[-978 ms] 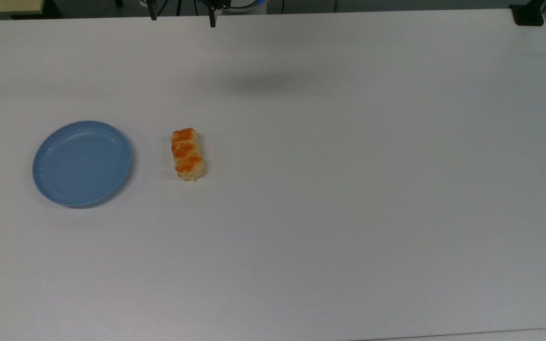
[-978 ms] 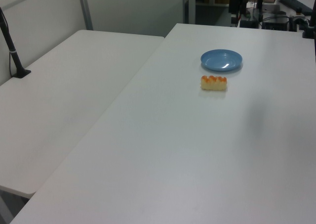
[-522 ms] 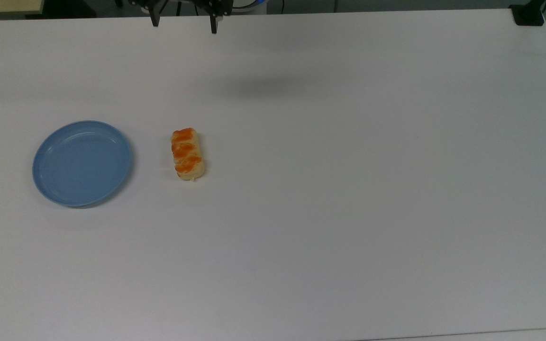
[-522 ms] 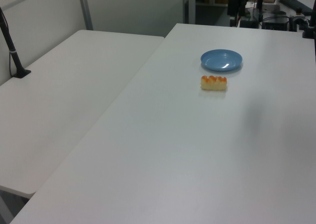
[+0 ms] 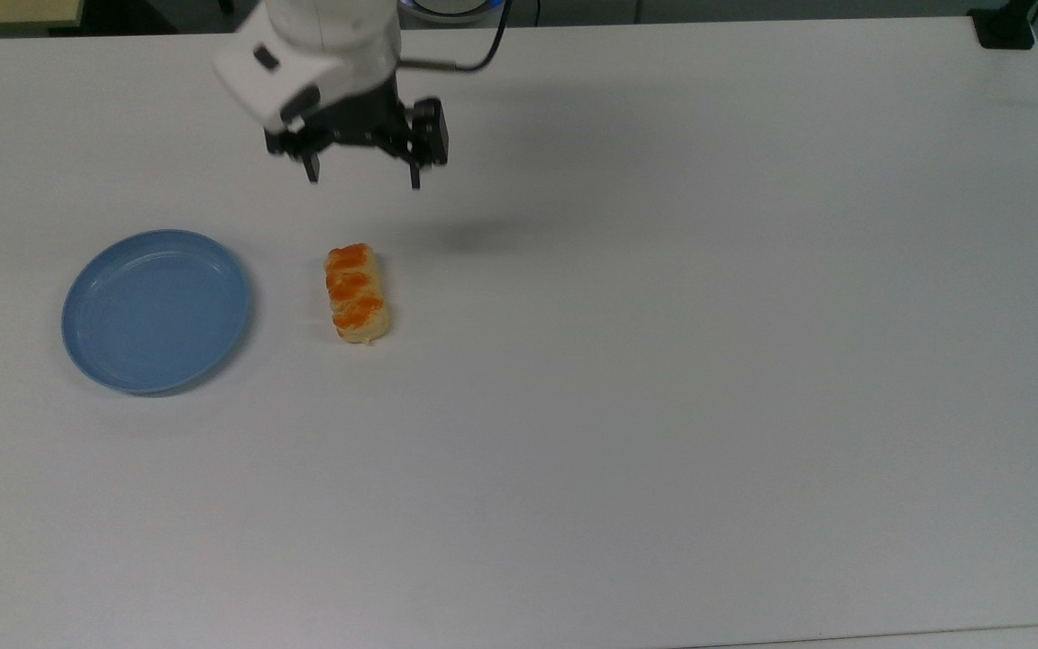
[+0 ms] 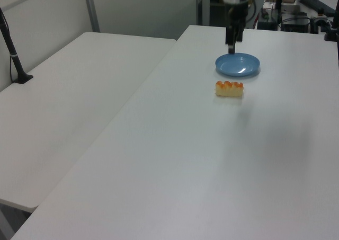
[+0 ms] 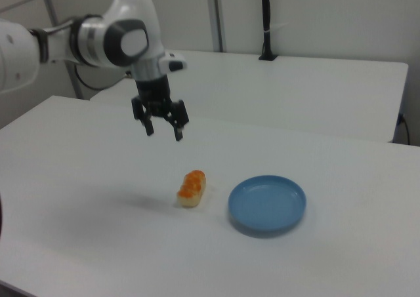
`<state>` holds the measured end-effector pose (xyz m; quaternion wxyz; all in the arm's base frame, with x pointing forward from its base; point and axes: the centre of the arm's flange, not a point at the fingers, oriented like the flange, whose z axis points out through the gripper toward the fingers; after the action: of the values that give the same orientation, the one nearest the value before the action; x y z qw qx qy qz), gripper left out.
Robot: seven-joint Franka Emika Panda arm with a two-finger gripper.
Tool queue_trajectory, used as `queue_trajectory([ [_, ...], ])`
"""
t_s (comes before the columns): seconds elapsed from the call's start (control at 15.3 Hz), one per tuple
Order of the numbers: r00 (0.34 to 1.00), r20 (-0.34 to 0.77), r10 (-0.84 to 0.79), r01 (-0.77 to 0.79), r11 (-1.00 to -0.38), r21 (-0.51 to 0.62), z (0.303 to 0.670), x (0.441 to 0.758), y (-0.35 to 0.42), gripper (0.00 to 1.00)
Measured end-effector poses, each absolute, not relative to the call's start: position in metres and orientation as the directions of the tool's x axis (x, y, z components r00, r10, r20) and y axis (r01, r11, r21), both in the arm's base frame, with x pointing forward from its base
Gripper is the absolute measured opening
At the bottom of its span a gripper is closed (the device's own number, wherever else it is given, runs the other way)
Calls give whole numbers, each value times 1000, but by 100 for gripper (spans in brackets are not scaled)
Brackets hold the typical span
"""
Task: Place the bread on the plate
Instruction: 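Lower the open gripper over the orange-topped bread roll, then close the gripper on the bread roll and lift it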
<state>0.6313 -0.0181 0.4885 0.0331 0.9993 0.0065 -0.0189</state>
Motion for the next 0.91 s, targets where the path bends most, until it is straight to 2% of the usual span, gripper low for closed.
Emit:
queue_trajectory([
  [0.13,995,-88,49,56,-995,79,435,646,-18,100],
  [0.33,983,-141,121,138,-983,118,388,656,-22,100],
  [0.46,980,-137,147,165,-978,127,362,663,-24,100],
  [0.72,977,-143,157,179,-972,151,337,668,-34,100],
  [0.91,977,-151,151,173,-973,150,328,669,-43,95],
])
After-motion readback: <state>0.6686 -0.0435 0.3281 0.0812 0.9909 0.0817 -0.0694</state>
